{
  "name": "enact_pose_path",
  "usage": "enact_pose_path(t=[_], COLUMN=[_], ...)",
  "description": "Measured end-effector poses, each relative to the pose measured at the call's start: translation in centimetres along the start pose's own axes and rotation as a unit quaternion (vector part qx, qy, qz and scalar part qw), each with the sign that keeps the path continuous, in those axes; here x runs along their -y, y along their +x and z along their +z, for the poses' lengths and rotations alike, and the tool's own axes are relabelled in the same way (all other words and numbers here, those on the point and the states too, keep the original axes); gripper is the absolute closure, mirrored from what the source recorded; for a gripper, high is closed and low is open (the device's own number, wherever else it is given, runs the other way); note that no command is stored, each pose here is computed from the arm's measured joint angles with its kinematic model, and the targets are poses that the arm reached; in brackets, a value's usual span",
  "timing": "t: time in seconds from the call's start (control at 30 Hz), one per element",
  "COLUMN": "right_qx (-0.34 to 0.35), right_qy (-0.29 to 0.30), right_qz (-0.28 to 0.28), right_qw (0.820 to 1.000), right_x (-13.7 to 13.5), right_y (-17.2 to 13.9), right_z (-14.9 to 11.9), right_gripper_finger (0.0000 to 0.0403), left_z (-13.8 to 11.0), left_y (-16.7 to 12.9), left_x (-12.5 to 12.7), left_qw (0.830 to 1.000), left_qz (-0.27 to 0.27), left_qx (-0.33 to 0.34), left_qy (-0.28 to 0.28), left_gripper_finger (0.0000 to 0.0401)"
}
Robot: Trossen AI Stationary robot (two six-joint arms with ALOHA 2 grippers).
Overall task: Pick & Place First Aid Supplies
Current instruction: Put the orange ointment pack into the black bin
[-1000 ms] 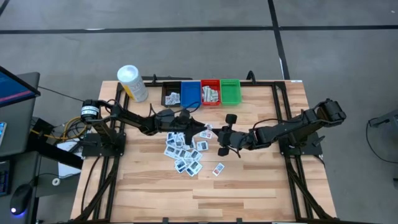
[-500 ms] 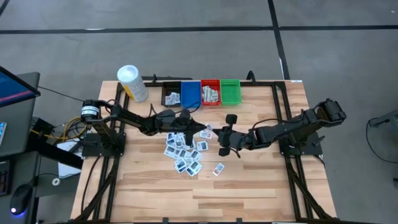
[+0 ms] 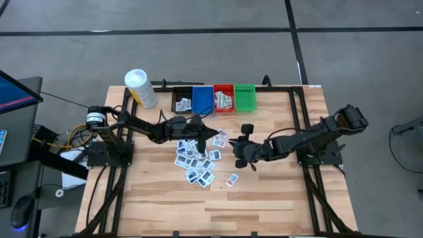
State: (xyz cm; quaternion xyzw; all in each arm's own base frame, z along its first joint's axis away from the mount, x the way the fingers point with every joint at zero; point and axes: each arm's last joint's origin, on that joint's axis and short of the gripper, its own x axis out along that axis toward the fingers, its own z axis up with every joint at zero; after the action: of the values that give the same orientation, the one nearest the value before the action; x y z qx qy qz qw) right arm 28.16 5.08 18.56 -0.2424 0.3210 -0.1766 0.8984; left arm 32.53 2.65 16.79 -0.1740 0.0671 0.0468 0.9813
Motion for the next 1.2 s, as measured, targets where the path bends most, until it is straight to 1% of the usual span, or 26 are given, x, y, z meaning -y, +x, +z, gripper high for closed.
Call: enact_pose_path(t=[0.13, 0.23, 0.37, 0.43, 0.5, 0.57, 0.63, 0.73, 0.8, 0.93, 1.0, 1.03, 1.07, 1.13, 1.2], right_qx=[-0.028, -0.045, -0.071, -0.089, -0.106, -0.119, -0.119, -0.121, -0.122, -0.117, -0.109, -0.104, -0.102, -0.099, -0.099], right_qy=[0.003, 0.012, 0.028, 0.038, 0.044, 0.043, 0.042, 0.04, 0.046, 0.061, 0.067, 0.071, 0.073, 0.077, 0.077], right_qz=[-0.023, -0.041, -0.038, -0.038, -0.039, -0.037, -0.032, -0.027, -0.025, -0.024, -0.021, -0.02, -0.02, -0.016, -0.005], right_qw=[0.999, 0.998, 0.996, 0.995, 0.993, 0.991, 0.991, 0.991, 0.991, 0.991, 0.992, 0.992, 0.992, 0.992, 0.992], right_x=[-0.1, 0.0, -0.2, -0.2, -0.3, -0.5, -0.9, -1.5, -1.8, -2.3, -2.5, -2.6, -2.7, -2.7, -2.8], right_y=[-0.2, -0.2, -0.4, -0.5, -0.6, -0.8, -1.0, -1.3, -1.4, -1.4, -1.4, -1.4, -1.3, -1.3, -1.3], right_z=[-0.5, -0.9, -1.6, -2.0, -2.5, -2.8, -3.2, -4.2, -4.7, -6.1, -6.5, -6.6, -6.7, -6.9, -6.8], right_gripper_finger=[0.0322, 0.0292, 0.0268, 0.0263, 0.0263, 0.0265, 0.0269, 0.0275, 0.0278, 0.028, 0.0279, 0.028, 0.028, 0.028, 0.0279], left_z=[0.0, 0.0, 0.2, 0.8, 1.6, 2.7, 3.9, 5.6, 6.4, 6.9, 6.7, 6.5, 6.3, 5.8, 5.2], left_y=[0.0, 0.0, -0.2, -0.6, -1.5, -2.7, -4.0, -6.2, -7.3, -8.7, -9.0, -9.1, -9.1, -8.9, -8.7], left_x=[0.1, 0.1, -0.7, -1.3, -1.9, -2.2, -2.4, -3.1, -3.9, -6.1, -7.5, -8.2, -8.8, -10.0, -10.9], left_qw=[1.0, 1.0, 1.0, 0.999, 0.995, 0.986, 0.971, 0.941, 0.926, 0.905, 0.893, 0.891, 0.892, 0.902, 0.903], left_qz=[-0.005, -0.004, 0.009, 0.039, 0.089, 0.147, 0.215, 0.315, 0.358, 0.407, 0.432, 0.437, 0.435, 0.415, 0.407], left_qx=[-0.001, -0.003, -0.009, -0.021, -0.033, -0.037, -0.038, -0.035, -0.037, -0.059, -0.077, -0.086, -0.095, -0.11, -0.127], left_qy=[0.0, 0.011, 0.014, 0.023, 0.039, 0.064, 0.093, 0.118, 0.118, 0.107, 0.099, 0.089, 0.078, 0.053, 0.04], left_gripper_finger=[0.0398, 0.0398, 0.0398, 0.0398, 0.0398, 0.0397, 0.0397, 0.0398, 0.0398, 0.0397, 0.0397, 0.0398, 0.0397, 0.0396, 0.0395])
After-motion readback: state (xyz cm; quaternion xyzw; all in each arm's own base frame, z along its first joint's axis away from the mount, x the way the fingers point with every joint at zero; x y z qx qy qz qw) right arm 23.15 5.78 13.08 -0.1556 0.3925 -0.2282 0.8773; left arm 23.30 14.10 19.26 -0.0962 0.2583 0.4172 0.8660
